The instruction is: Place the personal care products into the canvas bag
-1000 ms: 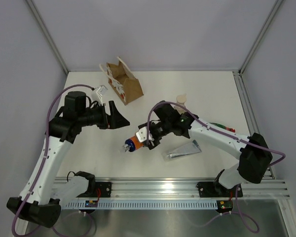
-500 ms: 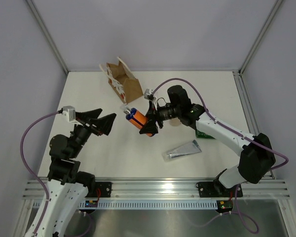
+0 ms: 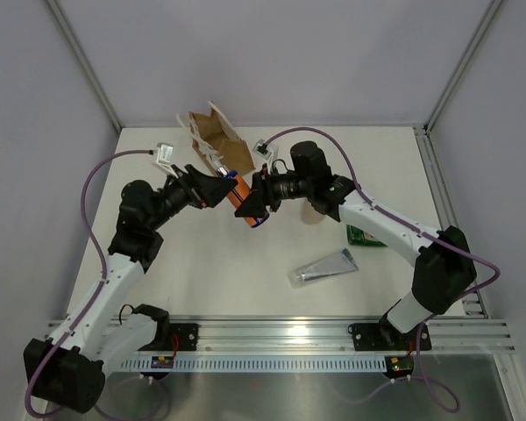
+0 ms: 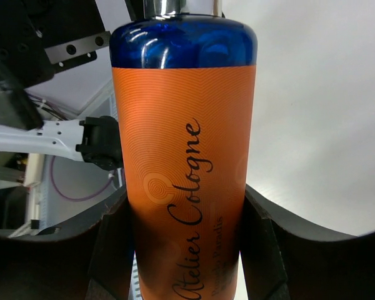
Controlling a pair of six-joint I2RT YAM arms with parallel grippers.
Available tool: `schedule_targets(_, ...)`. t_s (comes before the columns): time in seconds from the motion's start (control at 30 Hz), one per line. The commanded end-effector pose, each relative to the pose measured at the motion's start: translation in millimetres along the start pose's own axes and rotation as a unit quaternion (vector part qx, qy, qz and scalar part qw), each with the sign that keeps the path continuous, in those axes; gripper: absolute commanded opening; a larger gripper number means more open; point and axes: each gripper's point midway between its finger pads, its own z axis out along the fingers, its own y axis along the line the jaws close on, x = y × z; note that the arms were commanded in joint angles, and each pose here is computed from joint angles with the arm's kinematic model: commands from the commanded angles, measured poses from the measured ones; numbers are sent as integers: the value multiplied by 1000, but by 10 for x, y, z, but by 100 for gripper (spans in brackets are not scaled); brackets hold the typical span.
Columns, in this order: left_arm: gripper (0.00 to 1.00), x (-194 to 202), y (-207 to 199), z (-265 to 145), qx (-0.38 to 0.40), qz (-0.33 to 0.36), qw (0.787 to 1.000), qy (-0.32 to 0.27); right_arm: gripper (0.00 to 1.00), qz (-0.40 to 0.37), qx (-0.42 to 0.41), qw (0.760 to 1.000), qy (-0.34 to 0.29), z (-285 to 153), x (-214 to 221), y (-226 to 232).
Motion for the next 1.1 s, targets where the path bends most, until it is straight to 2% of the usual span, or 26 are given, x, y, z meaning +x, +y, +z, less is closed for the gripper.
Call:
schedule_targets(0.0,99,-39,-374,28,69,-6,997,33,0,-125,-11,991,-46,-52,-433,218)
schedule_targets(0.1,98,29,-345,60,58,-18,996,62,0,-175,-8,984,-37,-55,-407,172)
schedule_targets(0.2,92,179,-161,95,14,-43,994,104,0,-219,-4,975,-36,-60,-421,139)
schedule_targets(0.23,84,192,-103,119,3,-47,993,106,0,-223,-1,974,-33,-62,-412,117)
schedule_targets(0.27,81,213,-72,125,-7,-52,992,111,0,-232,-2,972,-34,-67,-423,122)
schedule_targets(0.4,72,246,0,176,-20,-66,990,121,0,-259,-3,965,-37,-55,-452,114)
schedule_targets(0.47,65,255,15,197,-22,-72,989,125,0,-266,-1,963,-40,-50,-471,95)
schedule_targets(0.63,53,253,-56,221,-6,-77,987,138,0,-290,-2,956,-39,-16,-469,55)
schedule_targets(0.67,48,257,-67,225,-2,-76,987,140,0,-294,-5,955,-38,-16,-463,61)
schedule_targets(0.7,34,251,-83,237,5,-76,987,139,0,-299,-7,953,-36,-8,-455,53)
schedule_targets(0.77,19,277,-149,230,23,-84,985,151,0,-304,-13,952,-33,2,-436,56)
schedule_targets(0.8,3,299,-145,237,25,-87,983,158,4,-308,-13,951,-31,2,-431,41)
schedule_targets(0.83,0,313,-176,228,32,-91,982,165,12,-309,-13,951,-30,12,-423,29)
schedule_targets(0.93,0,311,-225,210,44,-92,980,172,51,-311,-10,950,-27,27,-415,3)
schedule_targets(0.97,0,303,-232,209,45,-92,980,172,57,-312,-7,950,-27,27,-419,-17)
schedule_targets(1.03,0,287,-223,198,45,-96,980,171,82,-314,-3,949,-27,29,-429,-39)
schedule_targets(1.07,0,248,-238,204,51,-92,981,164,83,-316,-7,948,-27,29,-438,-22)
